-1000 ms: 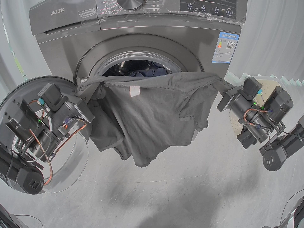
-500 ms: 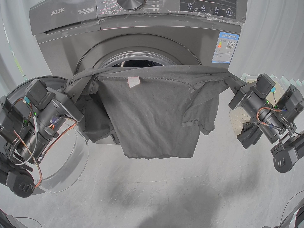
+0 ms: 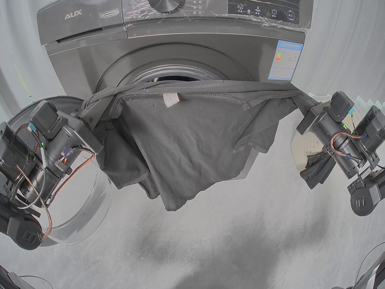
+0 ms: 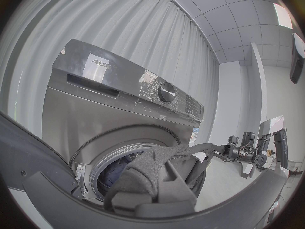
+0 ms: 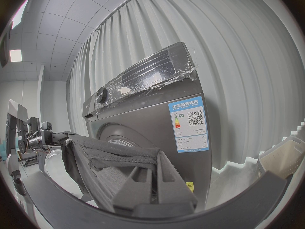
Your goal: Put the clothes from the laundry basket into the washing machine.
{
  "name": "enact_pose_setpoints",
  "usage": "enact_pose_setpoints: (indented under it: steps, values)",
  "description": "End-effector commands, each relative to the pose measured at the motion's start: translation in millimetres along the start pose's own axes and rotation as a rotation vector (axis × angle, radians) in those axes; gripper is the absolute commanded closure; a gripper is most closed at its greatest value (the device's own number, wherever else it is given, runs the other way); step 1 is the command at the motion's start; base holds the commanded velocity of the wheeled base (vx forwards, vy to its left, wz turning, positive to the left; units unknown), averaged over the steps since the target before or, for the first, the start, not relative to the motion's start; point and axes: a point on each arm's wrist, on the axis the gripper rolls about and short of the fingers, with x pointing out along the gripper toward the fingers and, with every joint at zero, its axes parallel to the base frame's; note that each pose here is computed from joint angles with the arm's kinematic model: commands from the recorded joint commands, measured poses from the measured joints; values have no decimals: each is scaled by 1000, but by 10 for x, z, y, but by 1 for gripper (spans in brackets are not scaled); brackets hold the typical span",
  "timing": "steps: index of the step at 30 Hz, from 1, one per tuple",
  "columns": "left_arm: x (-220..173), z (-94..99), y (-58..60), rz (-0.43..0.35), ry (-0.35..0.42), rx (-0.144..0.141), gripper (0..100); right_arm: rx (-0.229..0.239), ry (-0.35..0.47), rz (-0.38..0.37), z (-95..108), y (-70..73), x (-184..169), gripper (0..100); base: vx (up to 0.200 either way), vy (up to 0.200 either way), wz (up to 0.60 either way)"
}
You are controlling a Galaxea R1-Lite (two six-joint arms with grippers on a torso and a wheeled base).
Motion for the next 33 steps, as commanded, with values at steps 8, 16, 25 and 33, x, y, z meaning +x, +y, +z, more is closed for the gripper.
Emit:
enact_pose_setpoints:
  steps: [8,16,25,33]
  values:
    - [27,-39,-36,-8,12,-9,100,15,-5,28,20,107,-2,100,0,0,0]
    - [177,-254,-138,-46,60,-36,100,54,65,57,-164,309,-45,100,0,0,0]
    - [368,-315,-174,-54,46,-37,100,87,189,76,-517,470,-85,100,0,0,0]
    - [488,-418,-248,-38,40,-48,100,121,302,133,-833,802,-120,100,0,0,0]
